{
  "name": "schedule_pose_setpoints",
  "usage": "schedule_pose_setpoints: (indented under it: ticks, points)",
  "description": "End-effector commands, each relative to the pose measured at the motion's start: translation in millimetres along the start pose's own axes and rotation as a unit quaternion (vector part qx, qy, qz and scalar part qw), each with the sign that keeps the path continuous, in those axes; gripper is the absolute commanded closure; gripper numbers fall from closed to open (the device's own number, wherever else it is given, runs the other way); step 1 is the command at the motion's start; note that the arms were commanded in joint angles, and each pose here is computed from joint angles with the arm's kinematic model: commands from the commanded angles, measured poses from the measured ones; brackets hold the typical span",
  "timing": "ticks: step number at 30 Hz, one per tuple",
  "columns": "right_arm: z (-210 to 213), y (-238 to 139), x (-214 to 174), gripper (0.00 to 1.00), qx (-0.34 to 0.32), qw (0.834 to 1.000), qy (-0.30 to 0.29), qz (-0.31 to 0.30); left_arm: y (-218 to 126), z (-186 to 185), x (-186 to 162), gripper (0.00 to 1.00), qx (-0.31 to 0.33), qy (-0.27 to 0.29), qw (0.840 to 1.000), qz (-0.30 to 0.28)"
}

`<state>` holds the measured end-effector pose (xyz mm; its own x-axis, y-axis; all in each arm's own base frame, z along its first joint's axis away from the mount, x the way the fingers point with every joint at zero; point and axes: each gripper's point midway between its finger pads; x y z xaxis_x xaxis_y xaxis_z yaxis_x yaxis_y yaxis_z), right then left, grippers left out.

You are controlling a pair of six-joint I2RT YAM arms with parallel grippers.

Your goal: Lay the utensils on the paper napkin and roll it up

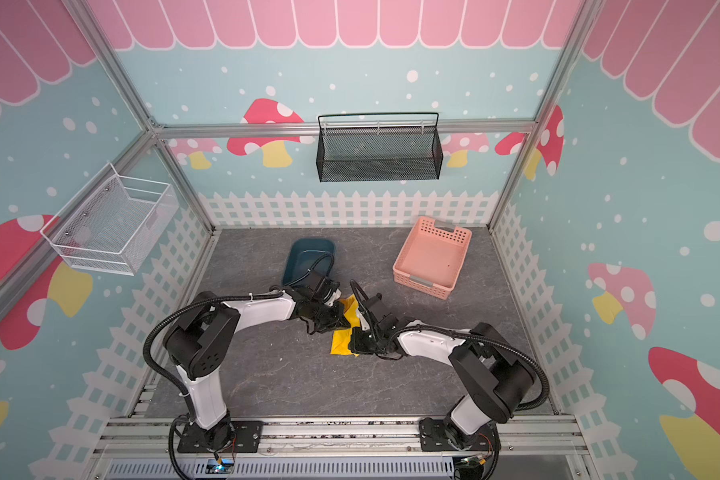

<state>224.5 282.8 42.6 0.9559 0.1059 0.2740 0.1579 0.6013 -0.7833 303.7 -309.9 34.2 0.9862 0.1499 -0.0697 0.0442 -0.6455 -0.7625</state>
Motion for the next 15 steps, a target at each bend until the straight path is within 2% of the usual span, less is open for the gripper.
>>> schedule_pose_setpoints:
  ticks: [1,15]
  points:
    - [-11.1,-2.4,-2.0,0.90,-0.019,1.000,0.016,-0.006,2.7,1.4,1.5,1.00,0.006,0.001,1.000,-0.004]
    - [-32.1,15.1,-19.3,0.91,-0.044,0.998,0.017,0.030,-7.9,-11.2,4.3,1.00,-0.005,0.008,1.000,-0.014]
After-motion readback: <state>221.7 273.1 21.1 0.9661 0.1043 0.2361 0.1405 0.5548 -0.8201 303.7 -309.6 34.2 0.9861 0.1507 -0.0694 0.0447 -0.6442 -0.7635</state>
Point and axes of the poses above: each gripper's point midway between its finger pads, its own y axis out along the fingers, its own z axis along the line the jaws close on, x = y × z, and after that the axes turned 6 degrees about -y, right-handed
